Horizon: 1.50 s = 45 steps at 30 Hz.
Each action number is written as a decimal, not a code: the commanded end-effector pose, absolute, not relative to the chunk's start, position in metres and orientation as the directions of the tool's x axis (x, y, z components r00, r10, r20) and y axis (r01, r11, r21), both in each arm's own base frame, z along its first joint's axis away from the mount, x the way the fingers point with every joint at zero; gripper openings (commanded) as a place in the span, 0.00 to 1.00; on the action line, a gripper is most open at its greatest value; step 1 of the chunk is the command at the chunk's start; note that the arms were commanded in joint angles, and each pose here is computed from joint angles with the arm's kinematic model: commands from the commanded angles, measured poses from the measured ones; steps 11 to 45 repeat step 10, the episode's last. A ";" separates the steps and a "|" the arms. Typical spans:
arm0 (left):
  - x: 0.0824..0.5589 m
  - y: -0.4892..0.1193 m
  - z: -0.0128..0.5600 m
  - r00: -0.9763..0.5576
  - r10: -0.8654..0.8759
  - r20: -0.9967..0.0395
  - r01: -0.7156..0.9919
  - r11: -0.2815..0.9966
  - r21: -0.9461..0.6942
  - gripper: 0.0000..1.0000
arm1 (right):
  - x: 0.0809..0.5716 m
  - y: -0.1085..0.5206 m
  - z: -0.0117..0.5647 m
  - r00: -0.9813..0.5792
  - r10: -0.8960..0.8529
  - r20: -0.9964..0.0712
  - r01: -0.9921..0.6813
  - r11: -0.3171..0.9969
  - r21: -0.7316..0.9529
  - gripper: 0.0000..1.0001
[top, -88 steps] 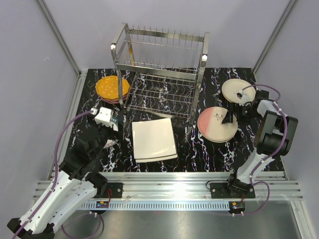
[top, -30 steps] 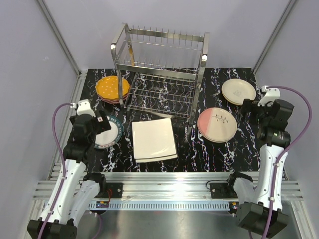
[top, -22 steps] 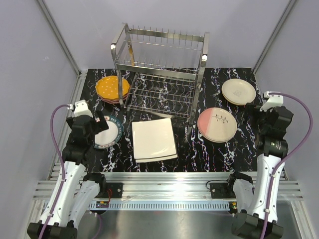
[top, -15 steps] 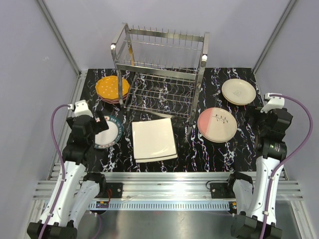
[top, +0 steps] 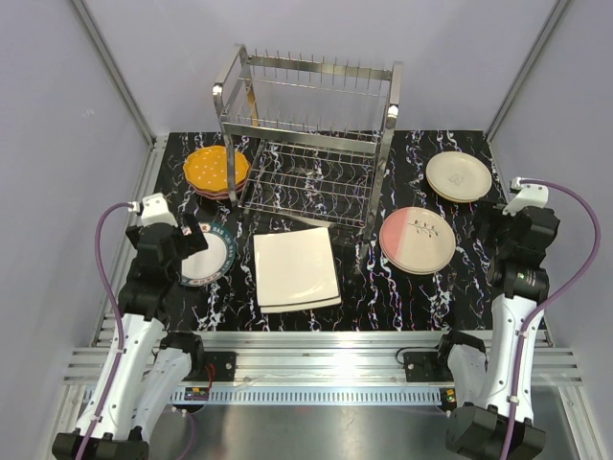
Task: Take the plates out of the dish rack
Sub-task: Place the plate on the table
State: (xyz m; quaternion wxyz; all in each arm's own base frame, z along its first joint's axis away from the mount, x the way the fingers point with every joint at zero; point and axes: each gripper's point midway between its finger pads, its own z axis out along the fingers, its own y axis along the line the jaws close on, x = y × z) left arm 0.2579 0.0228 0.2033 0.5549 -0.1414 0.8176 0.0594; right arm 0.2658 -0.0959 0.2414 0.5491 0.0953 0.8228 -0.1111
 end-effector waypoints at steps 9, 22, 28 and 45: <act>0.262 0.028 0.219 -0.276 -0.160 -0.948 -0.313 0.947 -0.069 0.99 | 0.274 -0.112 0.253 -0.312 0.055 -0.949 0.371 0.926 -0.068 1.00; 0.262 0.028 0.219 -0.275 -0.160 -0.948 -0.316 0.946 -0.068 0.99 | 0.275 -0.111 0.253 -0.314 0.047 -0.948 0.359 0.931 -0.072 1.00; 0.262 0.028 0.219 -0.275 -0.160 -0.948 -0.316 0.946 -0.068 0.99 | 0.275 -0.111 0.253 -0.314 0.047 -0.948 0.359 0.931 -0.072 1.00; 0.262 0.028 0.219 -0.275 -0.160 -0.948 -0.316 0.946 -0.068 0.99 | 0.275 -0.111 0.253 -0.314 0.047 -0.948 0.359 0.931 -0.072 1.00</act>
